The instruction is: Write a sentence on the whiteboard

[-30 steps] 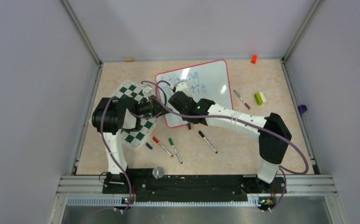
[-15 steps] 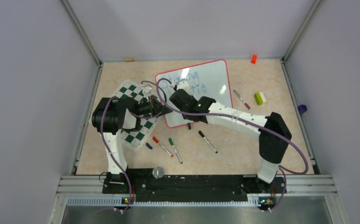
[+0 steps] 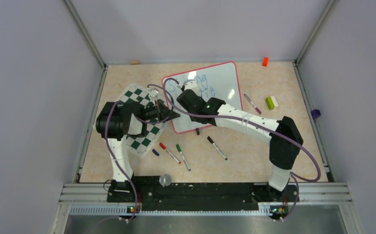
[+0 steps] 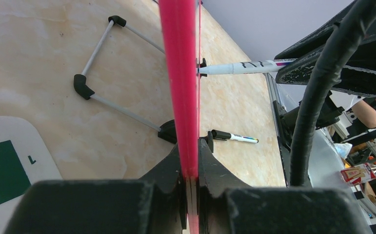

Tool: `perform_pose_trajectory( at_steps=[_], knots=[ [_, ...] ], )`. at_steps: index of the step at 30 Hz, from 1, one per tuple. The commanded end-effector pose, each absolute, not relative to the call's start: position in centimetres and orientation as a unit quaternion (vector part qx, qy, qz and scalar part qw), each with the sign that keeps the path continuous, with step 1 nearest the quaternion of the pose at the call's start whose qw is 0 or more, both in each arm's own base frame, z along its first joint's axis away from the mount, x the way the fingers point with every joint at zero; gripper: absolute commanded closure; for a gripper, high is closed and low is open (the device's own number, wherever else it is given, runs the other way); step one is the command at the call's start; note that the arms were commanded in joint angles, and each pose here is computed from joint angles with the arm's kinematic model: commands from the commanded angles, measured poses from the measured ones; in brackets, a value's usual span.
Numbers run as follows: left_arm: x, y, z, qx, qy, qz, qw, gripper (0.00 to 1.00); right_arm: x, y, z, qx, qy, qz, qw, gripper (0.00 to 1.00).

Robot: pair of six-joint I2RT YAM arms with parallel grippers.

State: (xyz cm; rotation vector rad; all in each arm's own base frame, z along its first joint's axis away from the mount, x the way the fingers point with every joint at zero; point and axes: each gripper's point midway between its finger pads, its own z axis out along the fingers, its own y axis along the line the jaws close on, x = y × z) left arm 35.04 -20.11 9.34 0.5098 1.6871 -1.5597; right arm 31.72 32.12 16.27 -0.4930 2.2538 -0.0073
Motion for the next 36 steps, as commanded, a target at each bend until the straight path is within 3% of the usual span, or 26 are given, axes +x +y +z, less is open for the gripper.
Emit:
perform_pose_trajectory(
  at_steps=[1, 19, 36],
  knots=[
    [37.3, -18.6, 10.6, 0.207, 0.642, -0.569, 0.471, 1.00, 34.1, 32.1, 17.7, -0.169, 0.883, -0.007, 0.437, 1.00],
    [37.3, -18.6, 10.6, 0.207, 0.642, -0.569, 0.471, 1.00, 31.7, 30.1, 15.7, -0.162, 0.898, -0.001, 0.409, 1.00],
    [37.3, -18.6, 10.6, 0.207, 0.642, -0.569, 0.471, 1.00, 35.0, 30.8, 18.8, -0.165, 0.881, -0.015, 0.444, 1.00]
  ],
)
